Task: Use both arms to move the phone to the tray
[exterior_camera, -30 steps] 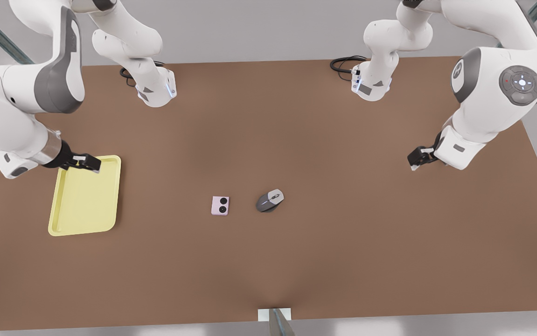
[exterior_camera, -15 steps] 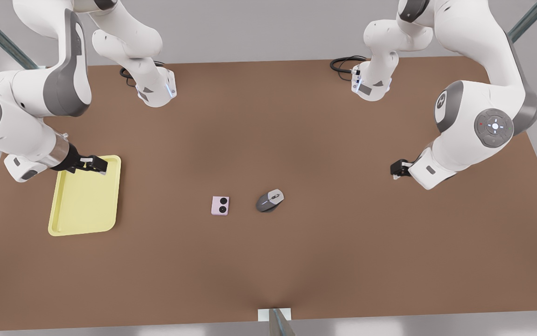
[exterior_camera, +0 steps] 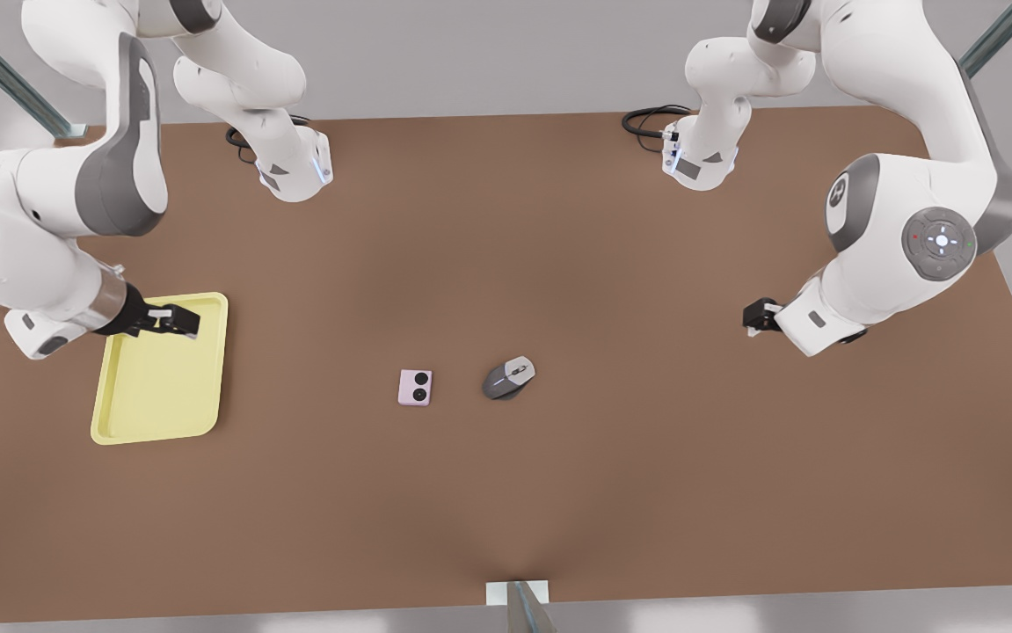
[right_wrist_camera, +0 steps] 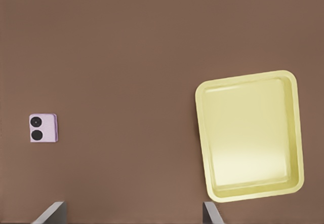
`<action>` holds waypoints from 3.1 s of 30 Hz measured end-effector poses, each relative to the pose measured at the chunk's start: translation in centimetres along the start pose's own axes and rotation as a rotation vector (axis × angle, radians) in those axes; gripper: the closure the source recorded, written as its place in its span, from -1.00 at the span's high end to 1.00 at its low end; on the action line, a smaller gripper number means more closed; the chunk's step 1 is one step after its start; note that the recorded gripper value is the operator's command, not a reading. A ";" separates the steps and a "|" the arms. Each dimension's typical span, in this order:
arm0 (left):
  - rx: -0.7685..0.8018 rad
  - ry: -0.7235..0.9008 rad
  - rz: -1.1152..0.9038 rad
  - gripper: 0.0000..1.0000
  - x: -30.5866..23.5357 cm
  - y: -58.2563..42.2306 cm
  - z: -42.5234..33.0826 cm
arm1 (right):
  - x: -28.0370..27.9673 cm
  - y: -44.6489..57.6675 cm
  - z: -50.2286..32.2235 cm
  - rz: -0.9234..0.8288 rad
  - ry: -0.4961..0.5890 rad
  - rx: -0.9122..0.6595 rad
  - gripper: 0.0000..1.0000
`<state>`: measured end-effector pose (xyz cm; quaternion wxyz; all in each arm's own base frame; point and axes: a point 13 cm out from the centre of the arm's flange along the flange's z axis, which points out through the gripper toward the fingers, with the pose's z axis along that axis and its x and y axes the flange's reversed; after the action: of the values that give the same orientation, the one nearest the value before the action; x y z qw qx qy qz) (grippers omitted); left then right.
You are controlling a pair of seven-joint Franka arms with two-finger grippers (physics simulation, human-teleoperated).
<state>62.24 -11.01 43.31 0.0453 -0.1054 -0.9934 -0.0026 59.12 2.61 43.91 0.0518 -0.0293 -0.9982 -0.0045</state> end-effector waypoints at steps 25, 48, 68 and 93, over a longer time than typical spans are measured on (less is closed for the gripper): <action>-0.006 0.044 -0.020 1.00 -0.1 2.7 2.3 | -1.2 30.9 33.2 0.054 0.121 0.011 1.00; -0.007 0.062 -0.028 1.00 -0.6 3.6 4.0 | -0.6 29.7 39.9 0.101 0.066 0.023 1.00; -0.005 0.069 -0.031 1.00 -0.2 3.7 3.8 | -1.7 29.2 40.7 -0.007 0.050 0.011 0.68; 0.000 0.062 -0.028 1.00 -0.4 3.6 3.6 | -1.3 1.8 34.5 0.160 0.096 0.076 0.56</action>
<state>63.05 -7.55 39.71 0.0760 -0.0916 -0.9929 -0.0064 57.00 4.78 9.49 0.1009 -0.1067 -0.9885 0.0362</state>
